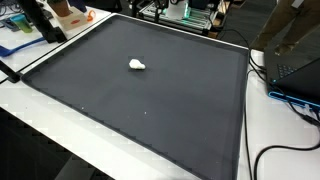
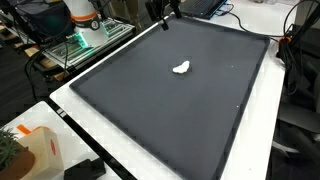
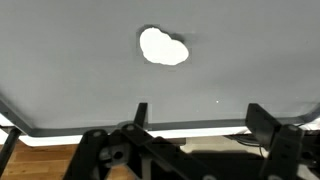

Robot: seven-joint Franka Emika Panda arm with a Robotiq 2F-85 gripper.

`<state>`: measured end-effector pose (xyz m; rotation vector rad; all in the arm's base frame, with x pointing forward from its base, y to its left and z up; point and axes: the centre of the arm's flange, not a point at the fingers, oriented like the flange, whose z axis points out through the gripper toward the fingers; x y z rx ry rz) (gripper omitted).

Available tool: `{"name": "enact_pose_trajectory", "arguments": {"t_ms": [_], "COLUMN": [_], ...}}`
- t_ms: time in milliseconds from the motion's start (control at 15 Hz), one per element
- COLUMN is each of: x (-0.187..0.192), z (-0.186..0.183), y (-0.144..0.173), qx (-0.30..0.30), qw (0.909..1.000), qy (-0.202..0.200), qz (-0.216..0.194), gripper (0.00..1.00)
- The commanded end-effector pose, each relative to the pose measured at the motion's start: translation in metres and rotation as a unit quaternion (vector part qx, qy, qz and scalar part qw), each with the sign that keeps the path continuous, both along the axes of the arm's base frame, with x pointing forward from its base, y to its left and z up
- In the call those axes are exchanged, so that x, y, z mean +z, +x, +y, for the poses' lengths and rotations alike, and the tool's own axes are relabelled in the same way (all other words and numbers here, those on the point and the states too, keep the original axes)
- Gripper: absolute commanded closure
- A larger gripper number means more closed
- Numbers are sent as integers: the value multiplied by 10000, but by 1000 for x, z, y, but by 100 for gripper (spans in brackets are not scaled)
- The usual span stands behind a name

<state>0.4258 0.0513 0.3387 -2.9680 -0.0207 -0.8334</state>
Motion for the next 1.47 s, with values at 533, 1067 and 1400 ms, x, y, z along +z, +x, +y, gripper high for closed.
{"name": "enact_pose_trajectory", "arguments": {"t_ms": [533, 1067, 1400], "x": [-118, -135, -126], "z": [-10, -6, 4], "y": [-1, 4, 0], "qx": [-116, -198, -100], "qw": [9995, 9966, 9948], "qy": [32, 27, 87], "qz": [-279, -803, -1012], "gripper": [0, 0, 0]}}
